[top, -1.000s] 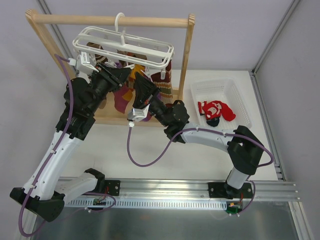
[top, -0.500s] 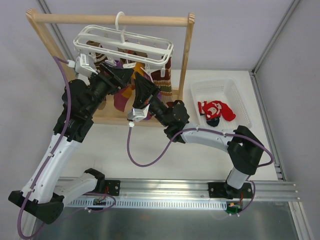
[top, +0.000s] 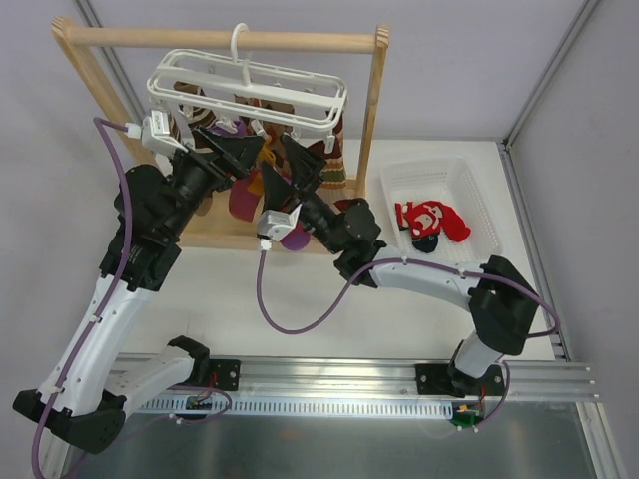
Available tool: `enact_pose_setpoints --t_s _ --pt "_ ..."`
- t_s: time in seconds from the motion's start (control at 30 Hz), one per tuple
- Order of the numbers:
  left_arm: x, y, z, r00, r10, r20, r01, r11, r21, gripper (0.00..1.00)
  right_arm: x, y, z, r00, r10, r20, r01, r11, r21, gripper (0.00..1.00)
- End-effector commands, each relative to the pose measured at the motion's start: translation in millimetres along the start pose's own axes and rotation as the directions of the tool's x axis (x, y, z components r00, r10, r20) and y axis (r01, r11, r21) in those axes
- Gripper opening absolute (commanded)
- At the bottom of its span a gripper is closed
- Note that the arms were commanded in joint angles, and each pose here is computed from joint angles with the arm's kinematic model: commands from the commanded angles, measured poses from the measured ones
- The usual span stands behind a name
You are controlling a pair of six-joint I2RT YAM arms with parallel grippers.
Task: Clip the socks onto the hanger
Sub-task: Clamp the sock onto the hanger, then move the clothesline to the center of the board.
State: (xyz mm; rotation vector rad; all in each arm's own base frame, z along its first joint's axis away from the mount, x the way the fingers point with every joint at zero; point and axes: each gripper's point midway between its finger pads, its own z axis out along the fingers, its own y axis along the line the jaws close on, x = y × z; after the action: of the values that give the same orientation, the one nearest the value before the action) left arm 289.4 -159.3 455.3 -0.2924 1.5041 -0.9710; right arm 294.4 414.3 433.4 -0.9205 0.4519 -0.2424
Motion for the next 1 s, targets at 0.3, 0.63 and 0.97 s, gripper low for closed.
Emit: enact_pose_setpoints --t_s 0.3,0.63,0.97 --pt "-11 21 -10 0.990 0.142 -0.014 -0.142 0.988 -0.065 0.90 -63 -19 -89 0.695 0.621 -0.363 -0.718 0.625 -0.305 1.00" --pt "28 55 -34 0.930 0.328 -0.165 -0.335 0.942 -0.015 0.93 -5 -16 -184 0.255 0.711 -0.655 -0.865 0.471 0.175 0.97" --pt "83 113 -63 0.898 0.324 -0.297 -0.363 0.928 -0.085 0.96 76 -11 -283 -0.089 0.833 -0.547 -0.733 0.316 0.602 0.97"
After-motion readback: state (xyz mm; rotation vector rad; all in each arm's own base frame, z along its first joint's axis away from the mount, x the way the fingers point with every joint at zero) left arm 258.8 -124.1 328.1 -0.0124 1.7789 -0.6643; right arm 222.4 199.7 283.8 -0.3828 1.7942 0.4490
